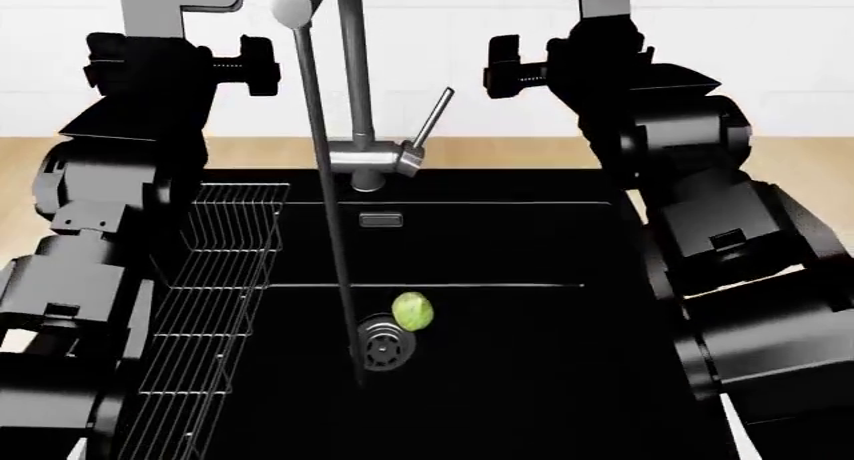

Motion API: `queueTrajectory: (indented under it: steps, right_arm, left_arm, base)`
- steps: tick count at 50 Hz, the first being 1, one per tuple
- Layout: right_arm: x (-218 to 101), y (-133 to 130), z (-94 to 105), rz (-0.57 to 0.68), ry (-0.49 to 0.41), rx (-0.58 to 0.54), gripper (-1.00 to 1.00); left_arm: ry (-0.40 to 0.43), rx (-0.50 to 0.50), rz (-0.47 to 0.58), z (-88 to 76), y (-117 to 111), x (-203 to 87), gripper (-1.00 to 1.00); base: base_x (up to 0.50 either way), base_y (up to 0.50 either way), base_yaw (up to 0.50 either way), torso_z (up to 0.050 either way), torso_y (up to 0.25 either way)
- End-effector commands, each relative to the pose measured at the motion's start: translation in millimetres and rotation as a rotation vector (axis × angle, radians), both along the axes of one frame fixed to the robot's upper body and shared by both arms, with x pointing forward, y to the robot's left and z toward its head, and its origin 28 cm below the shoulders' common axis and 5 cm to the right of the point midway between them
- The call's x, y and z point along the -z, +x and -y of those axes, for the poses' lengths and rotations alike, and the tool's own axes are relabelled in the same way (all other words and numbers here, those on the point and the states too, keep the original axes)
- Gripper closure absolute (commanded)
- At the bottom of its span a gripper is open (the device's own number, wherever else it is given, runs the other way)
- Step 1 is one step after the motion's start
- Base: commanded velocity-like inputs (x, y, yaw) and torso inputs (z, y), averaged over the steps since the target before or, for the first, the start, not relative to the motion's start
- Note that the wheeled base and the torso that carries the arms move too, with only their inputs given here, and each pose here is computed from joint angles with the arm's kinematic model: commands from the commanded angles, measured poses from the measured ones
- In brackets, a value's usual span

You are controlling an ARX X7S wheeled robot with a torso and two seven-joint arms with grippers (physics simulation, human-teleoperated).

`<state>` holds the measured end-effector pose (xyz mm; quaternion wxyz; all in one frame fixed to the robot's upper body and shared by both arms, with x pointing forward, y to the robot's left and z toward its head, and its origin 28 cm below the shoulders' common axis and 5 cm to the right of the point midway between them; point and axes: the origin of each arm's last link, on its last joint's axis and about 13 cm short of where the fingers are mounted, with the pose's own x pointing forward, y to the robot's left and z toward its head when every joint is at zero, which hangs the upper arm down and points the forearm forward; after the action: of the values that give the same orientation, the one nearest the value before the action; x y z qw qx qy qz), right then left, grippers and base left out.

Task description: Pick the peachs and avocados from the sink and place them in one bowl. Place the brussel sprout in the other bowl. Then turn off the sink faucet.

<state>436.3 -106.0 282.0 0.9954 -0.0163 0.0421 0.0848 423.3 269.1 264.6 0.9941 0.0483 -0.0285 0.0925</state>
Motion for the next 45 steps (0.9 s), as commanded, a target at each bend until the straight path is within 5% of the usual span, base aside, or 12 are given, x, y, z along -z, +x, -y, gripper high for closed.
queueTrajectory:
  steps: [1, 12, 31, 45]
  right_arm:
    - [1, 0, -0.7, -0.01, 0.002, -0.009, -1.0]
    - [5, -1, 2.4, -0.042, -0.022, -0.022, -1.0]
    - [12, -42, 12.5, -0.081, -0.176, -0.089, -1.0]
    - [35, -78, 13.3, -0.159, -0.262, -0.172, -1.0]
  left_arm:
    - [-0.018, -0.023, -0.012, -3.3, 1, 3, -1.0]
    - [0.022, -0.053, -0.049, -7.1, 3, 6, -1.0]
    - [0.124, 0.102, -0.229, -12.4, -16, 29, -1.0]
    - [0.217, 0.309, -0.293, 4.6, -45, 42, -1.0]
  base:
    - [0.5, 0.0, 0.0, 0.0, 0.0]
    - [0.03, 0.0, 0.0, 0.0, 0.001]
    - [0.0, 0.0, 0.0, 0.0, 0.0]
    - [0.0, 0.0, 0.0, 0.0, 0.0]
